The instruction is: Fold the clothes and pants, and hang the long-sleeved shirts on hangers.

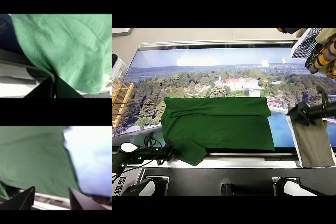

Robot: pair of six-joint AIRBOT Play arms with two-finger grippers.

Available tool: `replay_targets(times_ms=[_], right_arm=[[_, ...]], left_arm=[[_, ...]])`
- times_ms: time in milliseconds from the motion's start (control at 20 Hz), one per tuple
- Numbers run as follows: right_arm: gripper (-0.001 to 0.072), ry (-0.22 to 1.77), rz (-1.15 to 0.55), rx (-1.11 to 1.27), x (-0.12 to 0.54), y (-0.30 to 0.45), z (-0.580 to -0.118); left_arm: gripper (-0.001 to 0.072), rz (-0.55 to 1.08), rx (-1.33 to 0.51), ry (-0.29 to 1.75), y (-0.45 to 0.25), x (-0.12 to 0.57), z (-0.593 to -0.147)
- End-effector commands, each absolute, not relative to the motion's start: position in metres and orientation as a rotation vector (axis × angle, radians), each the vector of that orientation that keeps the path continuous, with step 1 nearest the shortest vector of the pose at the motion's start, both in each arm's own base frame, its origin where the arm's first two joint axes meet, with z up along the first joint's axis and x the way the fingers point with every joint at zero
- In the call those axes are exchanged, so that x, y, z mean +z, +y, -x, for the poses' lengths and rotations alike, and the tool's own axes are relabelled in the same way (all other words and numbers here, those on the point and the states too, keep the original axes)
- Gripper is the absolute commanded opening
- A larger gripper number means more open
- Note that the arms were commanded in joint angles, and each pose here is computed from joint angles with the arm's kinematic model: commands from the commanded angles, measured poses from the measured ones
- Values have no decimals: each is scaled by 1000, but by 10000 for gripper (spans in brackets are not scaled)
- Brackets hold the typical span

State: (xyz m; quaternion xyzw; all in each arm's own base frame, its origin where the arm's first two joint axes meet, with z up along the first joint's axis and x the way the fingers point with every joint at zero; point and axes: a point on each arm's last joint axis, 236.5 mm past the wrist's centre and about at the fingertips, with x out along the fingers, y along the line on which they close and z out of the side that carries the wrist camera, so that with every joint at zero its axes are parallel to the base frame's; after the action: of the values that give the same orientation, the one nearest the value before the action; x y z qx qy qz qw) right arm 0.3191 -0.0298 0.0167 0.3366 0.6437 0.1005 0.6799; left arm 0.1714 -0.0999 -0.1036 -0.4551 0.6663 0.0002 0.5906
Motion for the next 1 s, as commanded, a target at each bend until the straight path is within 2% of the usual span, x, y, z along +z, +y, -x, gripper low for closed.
replay_targets(times_ms=[0, 200, 600, 950], right_arm=[[468, 1601, -820, 164, -31, -37, -264], [487, 1647, -872, 169, -74, -15, -235], [487, 1644, -929, 237, -89, 9, -221], [486, 1731, -770, 219, -103, 25, -216]], left_arm=[[18, 1057, -6, 1550, -100, -103, -172], [18, 1057, -6, 1550, -100, -103, -172], [18, 1054, -8, 1542, -99, -101, -175], [19, 1055, -13, 1550, -100, -100, -173]])
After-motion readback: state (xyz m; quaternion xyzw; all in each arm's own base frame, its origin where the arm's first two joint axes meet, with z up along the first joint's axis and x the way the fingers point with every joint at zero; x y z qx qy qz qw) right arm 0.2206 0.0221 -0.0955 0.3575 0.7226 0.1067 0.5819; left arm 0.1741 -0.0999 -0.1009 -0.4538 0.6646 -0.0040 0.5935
